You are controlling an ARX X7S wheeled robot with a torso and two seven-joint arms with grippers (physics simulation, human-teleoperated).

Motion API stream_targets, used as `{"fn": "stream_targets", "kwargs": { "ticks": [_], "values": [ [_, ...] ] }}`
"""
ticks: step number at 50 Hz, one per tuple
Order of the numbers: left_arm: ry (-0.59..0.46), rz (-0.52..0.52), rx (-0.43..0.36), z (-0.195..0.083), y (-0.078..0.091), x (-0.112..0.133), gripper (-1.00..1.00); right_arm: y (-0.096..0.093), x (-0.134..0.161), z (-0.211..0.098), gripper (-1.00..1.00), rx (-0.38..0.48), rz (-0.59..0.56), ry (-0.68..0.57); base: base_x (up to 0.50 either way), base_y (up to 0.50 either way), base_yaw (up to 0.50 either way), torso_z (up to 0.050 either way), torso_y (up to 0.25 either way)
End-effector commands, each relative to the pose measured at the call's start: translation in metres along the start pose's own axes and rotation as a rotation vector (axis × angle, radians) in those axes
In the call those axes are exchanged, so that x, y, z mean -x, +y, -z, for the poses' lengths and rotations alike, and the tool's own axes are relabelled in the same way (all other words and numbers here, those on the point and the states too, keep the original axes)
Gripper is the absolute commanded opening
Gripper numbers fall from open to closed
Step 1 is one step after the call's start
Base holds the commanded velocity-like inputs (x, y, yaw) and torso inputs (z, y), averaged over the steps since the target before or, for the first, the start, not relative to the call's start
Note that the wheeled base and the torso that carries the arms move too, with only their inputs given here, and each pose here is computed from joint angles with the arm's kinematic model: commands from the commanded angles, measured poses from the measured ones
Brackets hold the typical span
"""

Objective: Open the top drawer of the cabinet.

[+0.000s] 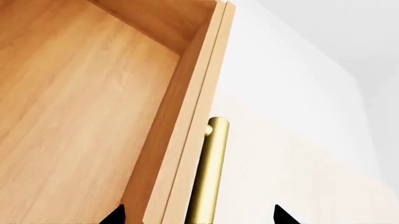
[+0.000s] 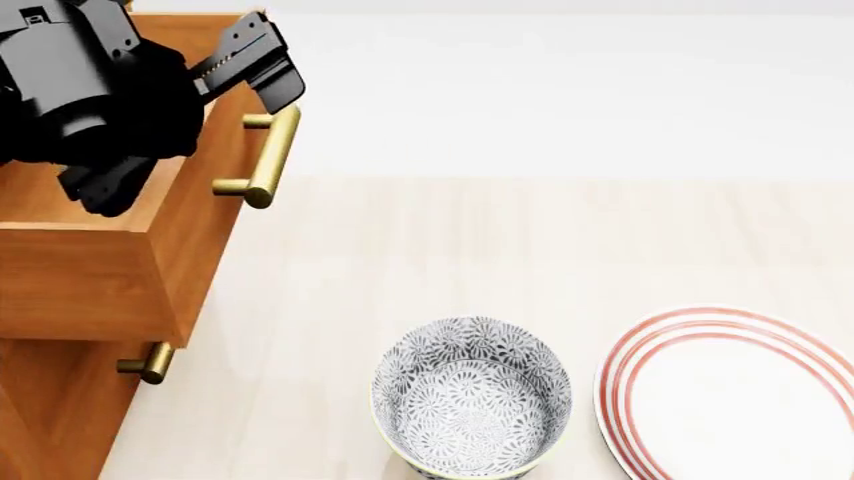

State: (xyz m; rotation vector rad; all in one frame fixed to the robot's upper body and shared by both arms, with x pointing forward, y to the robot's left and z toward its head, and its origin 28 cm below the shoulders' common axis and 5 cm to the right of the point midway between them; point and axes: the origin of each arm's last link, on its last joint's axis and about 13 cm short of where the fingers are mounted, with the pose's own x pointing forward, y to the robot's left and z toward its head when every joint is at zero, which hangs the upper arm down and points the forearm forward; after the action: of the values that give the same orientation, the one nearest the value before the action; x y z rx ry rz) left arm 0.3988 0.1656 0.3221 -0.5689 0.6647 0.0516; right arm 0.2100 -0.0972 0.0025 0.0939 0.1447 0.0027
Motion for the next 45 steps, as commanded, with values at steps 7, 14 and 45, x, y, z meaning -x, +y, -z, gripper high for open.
{"fn": "stream_targets", "kwargs": {
  "ticks": [7, 14, 45],
  "values": [
    [0.071, 0.128, 0.035, 0.009, -0.014, -0.001, 1.00, 0.001, -0.002, -0.002, 1.00, -0.007, -0.006, -0.018, 0.00, 0.00, 0.00, 0.000, 0.000],
    [0.091, 0.173, 0.010, 0.016, -0.020, 0.001, 1.00, 0.001, -0.002, -0.003, 1.00, -0.010, -0.003, -0.022, 0.00, 0.00, 0.00, 0.000, 0.000],
    [0.140, 0.262, -0.038, 0.030, -0.043, 0.004, 1.00, 0.000, -0.002, -0.004, 1.00, 0.006, -0.016, -0.034, 0.00, 0.00, 0.00, 0.000, 0.000]
  ]
}}
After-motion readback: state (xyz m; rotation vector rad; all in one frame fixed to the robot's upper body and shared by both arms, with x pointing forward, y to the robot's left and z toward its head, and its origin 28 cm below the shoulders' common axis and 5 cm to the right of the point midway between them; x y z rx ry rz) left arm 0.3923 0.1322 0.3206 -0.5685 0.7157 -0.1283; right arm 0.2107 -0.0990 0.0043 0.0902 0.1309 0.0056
